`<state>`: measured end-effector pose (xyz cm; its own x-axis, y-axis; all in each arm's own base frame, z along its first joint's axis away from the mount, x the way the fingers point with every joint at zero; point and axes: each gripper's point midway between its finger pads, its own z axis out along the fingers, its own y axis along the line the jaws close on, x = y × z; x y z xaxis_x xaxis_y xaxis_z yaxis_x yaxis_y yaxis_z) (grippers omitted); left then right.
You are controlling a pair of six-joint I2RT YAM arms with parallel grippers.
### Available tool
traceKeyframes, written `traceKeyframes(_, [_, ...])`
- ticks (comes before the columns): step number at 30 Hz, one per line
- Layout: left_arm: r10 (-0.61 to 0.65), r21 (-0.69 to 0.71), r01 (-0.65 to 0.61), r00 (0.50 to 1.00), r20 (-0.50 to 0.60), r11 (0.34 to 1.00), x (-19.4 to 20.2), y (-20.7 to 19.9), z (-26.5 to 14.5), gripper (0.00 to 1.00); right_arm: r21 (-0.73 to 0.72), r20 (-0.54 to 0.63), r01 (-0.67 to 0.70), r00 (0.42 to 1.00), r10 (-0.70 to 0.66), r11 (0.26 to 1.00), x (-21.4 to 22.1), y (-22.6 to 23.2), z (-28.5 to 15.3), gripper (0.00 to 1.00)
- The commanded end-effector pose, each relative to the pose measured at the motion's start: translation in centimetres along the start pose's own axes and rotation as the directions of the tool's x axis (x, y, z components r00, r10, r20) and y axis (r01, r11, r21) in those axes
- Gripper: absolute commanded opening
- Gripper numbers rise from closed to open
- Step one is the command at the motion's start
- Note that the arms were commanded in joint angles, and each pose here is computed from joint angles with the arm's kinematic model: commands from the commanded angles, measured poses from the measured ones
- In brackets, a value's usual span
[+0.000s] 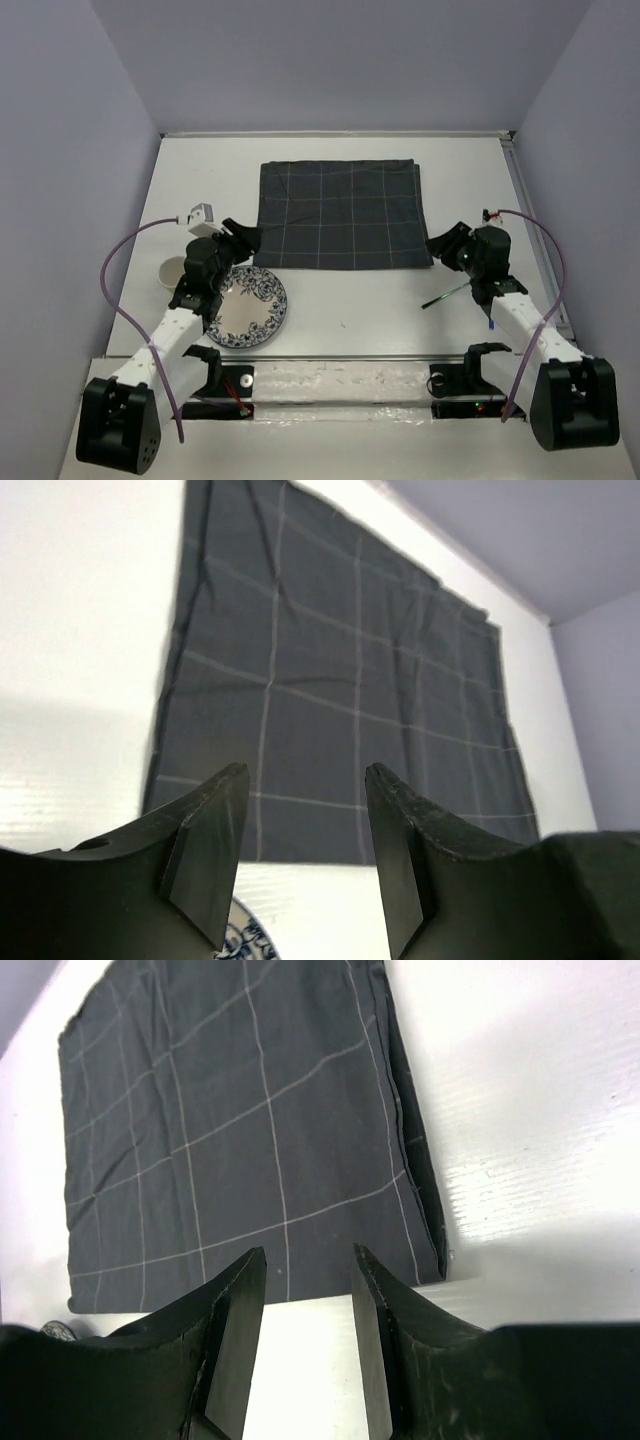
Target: Set the dinner table for one person
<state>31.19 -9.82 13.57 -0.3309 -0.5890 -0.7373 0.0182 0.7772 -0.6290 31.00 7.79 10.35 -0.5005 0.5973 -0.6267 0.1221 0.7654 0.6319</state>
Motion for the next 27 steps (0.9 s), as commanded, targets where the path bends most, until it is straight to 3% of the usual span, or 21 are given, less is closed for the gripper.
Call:
traceKeyframes(1, [0.033,0.121,-0.042,0.997,0.076,0.992,-4.5,-5.0,-1.5,0.6,-0.004,0.061,0.059,0.996,-0.059,0.998,-1.9,1.3,-2.0,0.46])
traceKeyframes(5, [0.063,0.22,-0.088,0.991,0.122,0.971,-7.5,-8.8,-4.0,0.6,-0.062,0.043,0.056,0.998,-0.053,0.997,-1.3,2.5,-2.7,0.45])
traceKeyframes(7, [0.101,0.269,-0.138,0.984,0.145,0.953,-8.9,-10.7,-5.7,0.6,-0.121,0.014,0.057,0.998,-0.055,0.991,-0.5,4.0,-2.8,0.31])
traceKeyframes(9, [0.139,0.288,-0.176,0.98,0.144,0.941,-9.4,-11.6,-6.8,0.61,-0.194,-0.042,0.078,0.995,-0.088,0.978,1.4,6.3,-2.7,0.06])
traceKeyframes(10, [0.16,0.32,-0.207,0.973,0.169,0.924,-10.3,-12.9,-8.0,0.63,-0.221,-0.057,0.096,0.992,-0.111,0.971,1.9,7.6,-2.7,0.0])
traceKeyframes(15, [0.318,0.364,-0.377,0.924,0.212,0.852,-11.2,-14.6,-11.6,0.73,-0.418,-0.166,0.108,0.967,-0.193,0.902,7.5,15.2,-2.2,0.0])
traceKeyframes(16, [0.339,0.374,-0.401,0.914,0.222,0.836,-11.4,-15.0,-12.5,0.86,-0.475,-0.207,0.101,0.953,-0.222,0.874,9.9,17.1,-2.9,0.0])
traceKeyframes(17, [0.352,0.378,-0.428,0.901,0.255,0.821,-11.8,-15.3,-13.6,0.99,-0.529,-0.192,0.086,0.957,-0.218,0.844,10.2,19.2,-3.1,0.07])
traceKeyframes(18, [0.382,0.366,-0.462,0.883,0.271,0.808,-11.9,-15.2,-14.2,0.99,-0.523,-0.246,0.062,0.944,-0.22,0.85,12.3,19.4,-2.2,0.18])
traceKeyframes(19, [0.395,0.358,-0.481,0.872,0.289,0.8,-12.1,-15.1,-14.7,0.99,-0.562,-0.244,0.047,0.945,-0.22,0.826,12.7,20.9,-3.0,0.22])
traceKeyframes(20, [0.399,0.342,-0.503,0.855,0.33,0.794,-12.5,-15.0,-15.7,0.99,-0.565,-0.304,0.043,0.918,-0.256,0.824,15.9,21.2,-2.6,0.27])
traceKeyframes(21, [0.408,0.325,-0.513,0.847,0.341,0.794,-12.5,-14.6,-16.0,0.99,-0.6,-0.302,0.029,0.917,-0.26,0.8,16.5,23.1,-2.6,0.37])
traceKeyframes(22, [0.412,0.285,-0.523,0.833,0.369,0.803,-12.7,-13.7,-16.3,0.99,-0.573,-0.355,0.02,0.895,-0.269,0.82,19.2,22.7,-1.5,0.4])
traceKeyframes(23, [0.412,0.267,-0.525,0.828,0.38,0.808,-12.7,-13.2,-16.4,0.99,-0.617,-0.357,0.003,0.89,-0.284,0.787,20.5,24.7,-2.1,0.46])
traceKeyframes(27, [0.396,0.197,-0.509,0.816,0.421,0.838,-12.8,-11.4,-16.9,0.99,-0.597,-0.432,-0.048,0.86,-0.27,0.801,24.9,25.1,-0.6,0.52])
